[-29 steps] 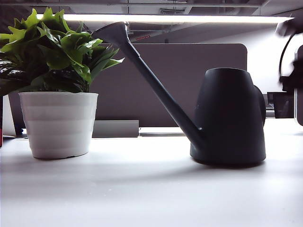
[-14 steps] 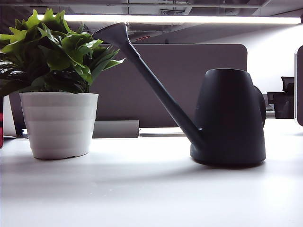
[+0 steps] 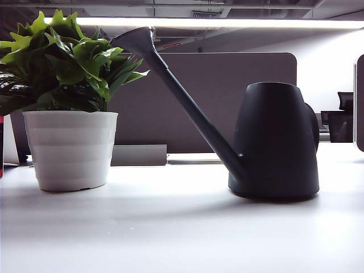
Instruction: Pick up the watering can from the table, water the potted plant, and put the can back.
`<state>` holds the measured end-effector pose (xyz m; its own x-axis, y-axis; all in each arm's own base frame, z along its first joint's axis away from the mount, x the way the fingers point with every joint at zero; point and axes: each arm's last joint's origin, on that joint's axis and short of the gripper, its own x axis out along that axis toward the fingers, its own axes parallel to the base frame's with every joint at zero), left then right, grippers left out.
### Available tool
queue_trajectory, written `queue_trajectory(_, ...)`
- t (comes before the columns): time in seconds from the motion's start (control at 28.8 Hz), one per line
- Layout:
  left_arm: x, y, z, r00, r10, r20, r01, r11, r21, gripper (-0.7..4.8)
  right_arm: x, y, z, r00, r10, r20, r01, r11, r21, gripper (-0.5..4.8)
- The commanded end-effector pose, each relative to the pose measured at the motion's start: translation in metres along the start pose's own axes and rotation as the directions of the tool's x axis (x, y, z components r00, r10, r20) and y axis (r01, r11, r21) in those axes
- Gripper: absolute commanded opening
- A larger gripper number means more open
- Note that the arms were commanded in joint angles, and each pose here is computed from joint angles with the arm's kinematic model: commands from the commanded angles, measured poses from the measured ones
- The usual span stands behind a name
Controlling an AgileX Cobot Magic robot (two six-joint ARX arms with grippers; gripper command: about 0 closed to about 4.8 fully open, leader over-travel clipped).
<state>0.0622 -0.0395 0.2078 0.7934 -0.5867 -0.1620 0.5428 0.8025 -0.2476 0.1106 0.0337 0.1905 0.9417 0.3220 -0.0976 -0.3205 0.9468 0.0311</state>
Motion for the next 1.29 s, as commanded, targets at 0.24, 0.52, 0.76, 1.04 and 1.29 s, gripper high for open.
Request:
queue_trajectory(0.24, 0.022, 0.011, -0.032, 1.0, 0.022, 0.011, -0.022, 1.0, -0.009, -0.05, -0.005, 0.0, -0.036, 1.0, 0.018, -0.024, -0.017, 0.999, 0.043, -0.06)
queue_trajectory(0.52, 0.028, 0.015, -0.046, 1.0, 0.028, -0.01, -0.028, 1.0, -0.007, -0.05, -0.006, -0.001, -0.043, 0.996, -0.013, -0.09, 0.019, 0.998, 0.066, -0.05)
queue_trajectory(0.76, 0.031, 0.018, -0.052, 0.997, 0.073, 0.005, -0.073, 0.997, -0.006, -0.04, -0.006, -0.001, -0.043, 0.996, -0.014, -0.093, 0.02, 0.997, 0.072, 0.08)
queue_trajectory(1.04, 0.031, 0.022, -0.051, 0.995, 0.101, 0.015, -0.101, 0.995, -0.015, -0.04, -0.016, -0.008, -0.033, 0.995, -0.086, 0.04, 0.083, 0.994, 0.076, 0.08)
queue_trajectory(1.29, 0.018, 0.057, -0.043, 0.886, 0.455, 0.093, -0.446, 0.889, -0.103, -0.04, -0.021, -0.03, -0.03, 0.941, -0.328, 0.079, 0.32, 0.942, 0.1, 0.08)
